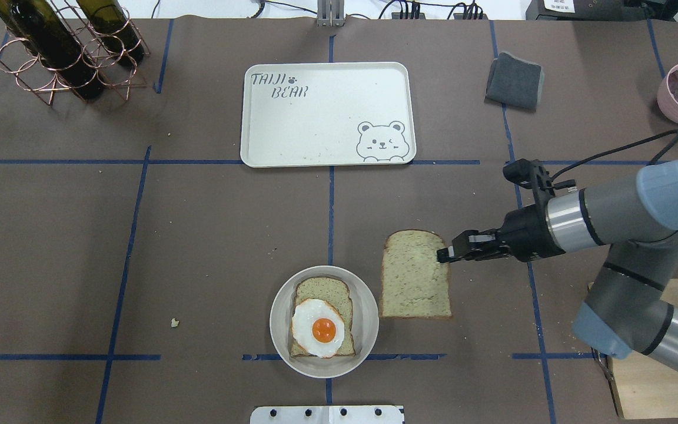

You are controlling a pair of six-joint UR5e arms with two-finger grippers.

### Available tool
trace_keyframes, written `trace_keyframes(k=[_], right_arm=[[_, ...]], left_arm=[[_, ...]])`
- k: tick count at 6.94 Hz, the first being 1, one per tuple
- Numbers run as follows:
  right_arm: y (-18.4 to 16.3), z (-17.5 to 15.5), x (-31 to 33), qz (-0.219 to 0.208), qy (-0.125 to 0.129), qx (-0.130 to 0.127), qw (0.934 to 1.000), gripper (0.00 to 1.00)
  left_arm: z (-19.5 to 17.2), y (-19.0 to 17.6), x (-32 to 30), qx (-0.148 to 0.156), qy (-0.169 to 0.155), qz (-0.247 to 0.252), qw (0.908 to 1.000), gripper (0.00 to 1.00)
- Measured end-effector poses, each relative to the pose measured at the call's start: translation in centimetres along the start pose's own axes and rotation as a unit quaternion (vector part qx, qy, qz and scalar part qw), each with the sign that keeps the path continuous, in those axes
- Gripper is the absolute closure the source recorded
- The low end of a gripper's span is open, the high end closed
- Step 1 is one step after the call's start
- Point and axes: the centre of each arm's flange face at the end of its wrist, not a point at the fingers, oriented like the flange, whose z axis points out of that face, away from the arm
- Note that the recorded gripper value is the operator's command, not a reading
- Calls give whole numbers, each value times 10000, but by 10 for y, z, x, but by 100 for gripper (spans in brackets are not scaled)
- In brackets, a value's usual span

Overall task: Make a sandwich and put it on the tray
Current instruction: 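Carry the bread slice with the right gripper over the egg-topped bread on the plate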

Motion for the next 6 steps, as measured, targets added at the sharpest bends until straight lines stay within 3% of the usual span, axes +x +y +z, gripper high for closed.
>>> trace_keyframes(k=[3,6], right_arm=[[55,102,-59,-7,220,100,9997,100],[63,128,-67,-23,474,194,9987,100]], left_arm=[[1,1,-1,-9,4,-10,10000,0],[1,1,-1,-15,11,-18,10000,0]])
